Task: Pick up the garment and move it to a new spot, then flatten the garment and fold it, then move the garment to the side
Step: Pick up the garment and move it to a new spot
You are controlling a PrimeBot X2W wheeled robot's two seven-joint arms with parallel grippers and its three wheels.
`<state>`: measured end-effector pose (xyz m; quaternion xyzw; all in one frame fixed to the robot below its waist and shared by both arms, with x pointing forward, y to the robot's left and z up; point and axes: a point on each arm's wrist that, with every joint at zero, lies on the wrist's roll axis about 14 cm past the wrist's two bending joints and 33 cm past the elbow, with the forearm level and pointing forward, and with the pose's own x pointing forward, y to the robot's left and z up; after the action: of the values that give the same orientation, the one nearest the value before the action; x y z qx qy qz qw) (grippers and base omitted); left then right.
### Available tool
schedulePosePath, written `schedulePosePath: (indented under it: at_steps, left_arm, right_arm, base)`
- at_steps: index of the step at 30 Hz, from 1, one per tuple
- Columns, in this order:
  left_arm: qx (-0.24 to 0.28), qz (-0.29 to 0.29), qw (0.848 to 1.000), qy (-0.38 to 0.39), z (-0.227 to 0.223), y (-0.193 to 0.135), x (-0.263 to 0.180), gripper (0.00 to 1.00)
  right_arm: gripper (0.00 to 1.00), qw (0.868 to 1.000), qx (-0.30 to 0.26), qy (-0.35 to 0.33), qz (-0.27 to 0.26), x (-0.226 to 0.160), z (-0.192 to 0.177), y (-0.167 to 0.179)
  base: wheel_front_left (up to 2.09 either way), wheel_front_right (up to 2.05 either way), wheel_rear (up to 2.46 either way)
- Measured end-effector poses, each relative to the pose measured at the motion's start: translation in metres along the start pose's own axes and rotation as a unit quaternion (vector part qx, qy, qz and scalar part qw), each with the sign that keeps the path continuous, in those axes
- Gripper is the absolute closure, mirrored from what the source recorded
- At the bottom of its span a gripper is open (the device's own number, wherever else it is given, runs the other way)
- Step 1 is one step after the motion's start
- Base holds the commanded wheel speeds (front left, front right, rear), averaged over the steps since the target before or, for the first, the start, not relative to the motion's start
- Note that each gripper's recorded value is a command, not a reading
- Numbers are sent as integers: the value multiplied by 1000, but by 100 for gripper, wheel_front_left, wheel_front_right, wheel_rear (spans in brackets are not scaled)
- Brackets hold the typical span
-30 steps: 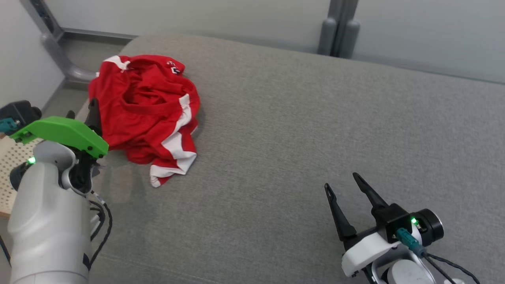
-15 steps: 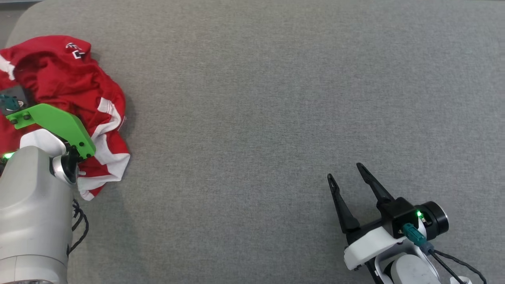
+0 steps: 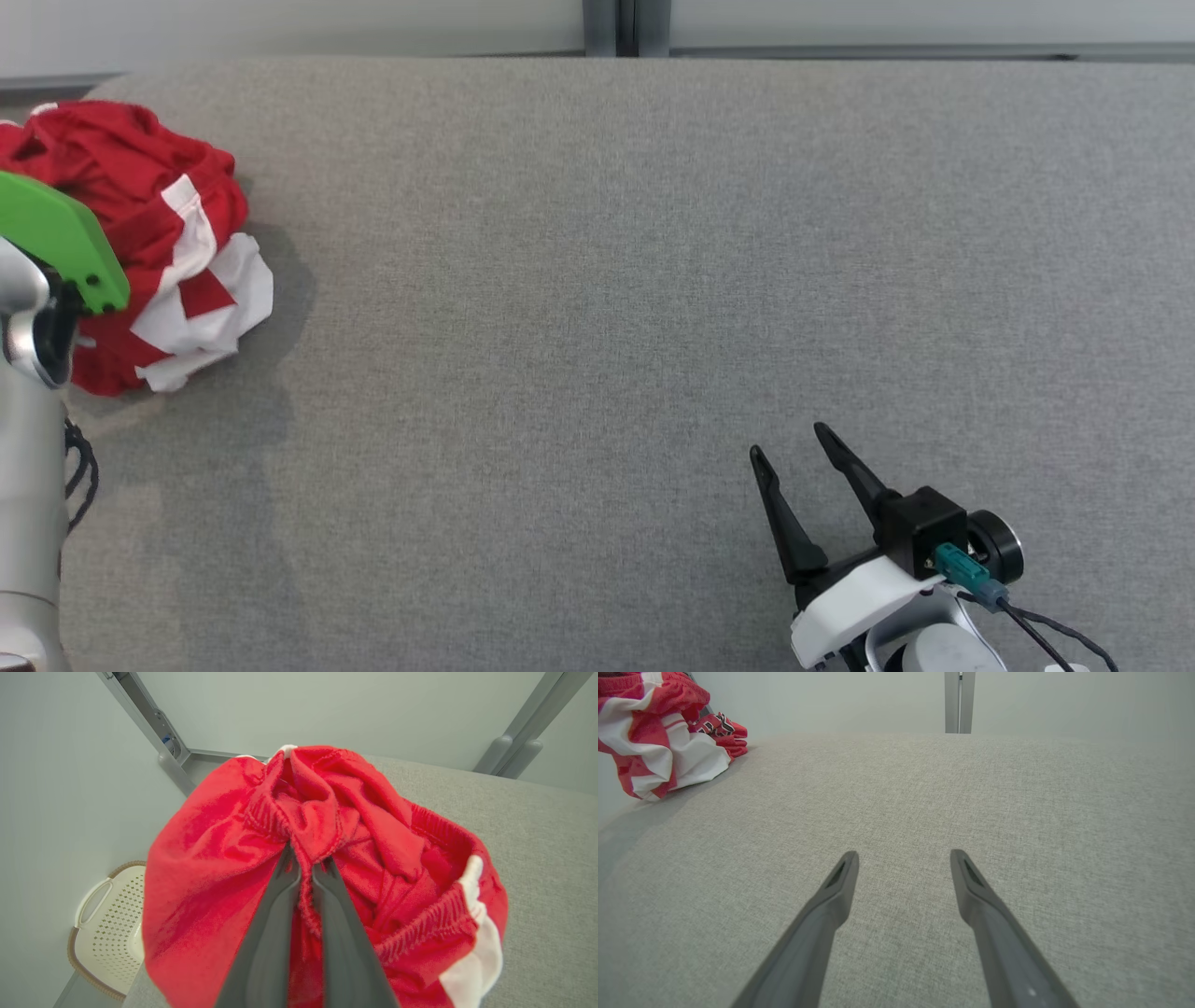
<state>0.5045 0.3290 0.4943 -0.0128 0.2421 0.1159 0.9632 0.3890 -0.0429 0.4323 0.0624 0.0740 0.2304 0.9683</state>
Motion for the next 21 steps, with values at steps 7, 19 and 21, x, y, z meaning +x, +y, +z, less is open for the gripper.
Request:
schedulePosePath:
  at_steps: [7, 19, 21]
  left_arm:
    - [32, -53, 985, -159, 111, -23, -56, 100]
    - [25, -271, 896, -351, 214, -189, -176, 100]
    - [16, -302, 878, -371, 222, -216, -192, 100]
  right_arm:
    - [0, 999, 10, -42, -4, -13, 30, 6]
    - [0, 994, -5, -91, -66, -58, 60, -18]
    - [0, 992, -7, -95, -83, -67, 61, -26]
  base:
    - [0, 0, 0]
    - [0, 0, 0]
    - [0, 0, 0]
